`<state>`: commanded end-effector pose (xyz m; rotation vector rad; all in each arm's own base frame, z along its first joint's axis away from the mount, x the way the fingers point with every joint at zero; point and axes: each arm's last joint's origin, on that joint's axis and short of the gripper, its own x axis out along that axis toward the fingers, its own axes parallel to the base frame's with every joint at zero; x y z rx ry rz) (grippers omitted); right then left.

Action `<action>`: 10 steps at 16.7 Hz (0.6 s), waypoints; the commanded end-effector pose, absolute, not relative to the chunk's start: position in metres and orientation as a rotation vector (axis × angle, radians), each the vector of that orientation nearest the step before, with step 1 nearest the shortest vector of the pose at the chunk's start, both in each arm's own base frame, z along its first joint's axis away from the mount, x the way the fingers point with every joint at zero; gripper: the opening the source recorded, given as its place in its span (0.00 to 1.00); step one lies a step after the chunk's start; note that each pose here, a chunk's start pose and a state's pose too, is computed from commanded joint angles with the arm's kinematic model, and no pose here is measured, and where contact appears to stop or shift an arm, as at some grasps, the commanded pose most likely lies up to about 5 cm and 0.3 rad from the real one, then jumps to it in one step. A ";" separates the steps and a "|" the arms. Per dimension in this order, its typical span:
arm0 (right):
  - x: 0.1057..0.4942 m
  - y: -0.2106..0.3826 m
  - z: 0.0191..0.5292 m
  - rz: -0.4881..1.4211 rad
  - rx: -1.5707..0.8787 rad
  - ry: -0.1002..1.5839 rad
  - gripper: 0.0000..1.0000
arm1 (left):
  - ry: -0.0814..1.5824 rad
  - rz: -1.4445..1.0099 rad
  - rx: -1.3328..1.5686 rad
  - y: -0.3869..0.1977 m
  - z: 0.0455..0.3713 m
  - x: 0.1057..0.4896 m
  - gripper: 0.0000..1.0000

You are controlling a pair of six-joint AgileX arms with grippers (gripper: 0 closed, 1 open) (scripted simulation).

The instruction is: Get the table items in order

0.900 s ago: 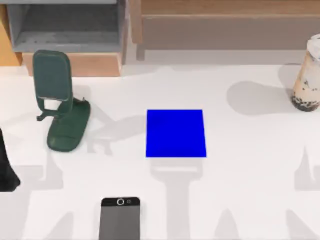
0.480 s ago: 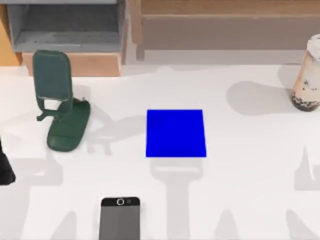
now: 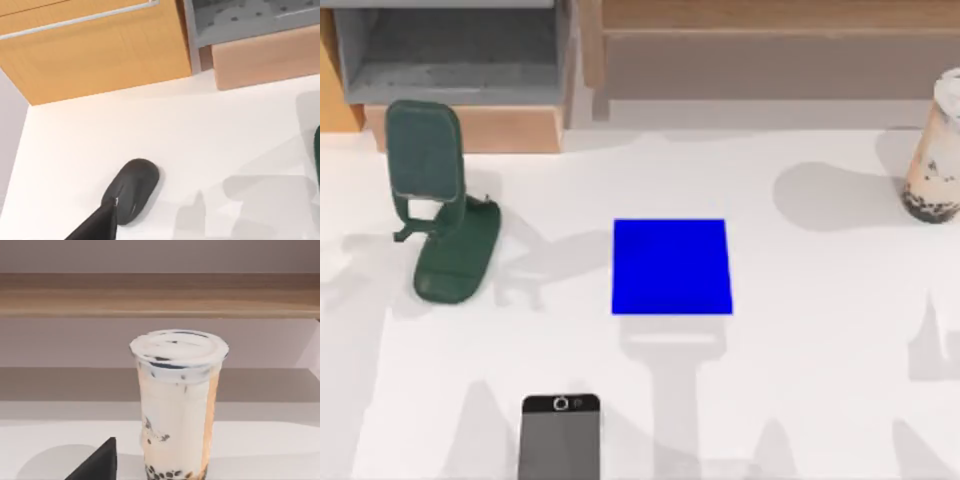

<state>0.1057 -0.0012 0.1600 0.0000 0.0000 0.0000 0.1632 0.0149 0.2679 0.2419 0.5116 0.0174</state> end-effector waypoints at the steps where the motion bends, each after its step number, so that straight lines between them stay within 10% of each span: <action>1: 0.106 -0.001 0.160 0.000 0.000 0.000 1.00 | 0.576 0.010 0.268 0.019 0.278 0.177 1.00; 10: 0.106 -0.001 0.160 0.000 0.000 0.000 1.00 | 1.158 -0.177 0.431 0.077 0.290 0.340 1.00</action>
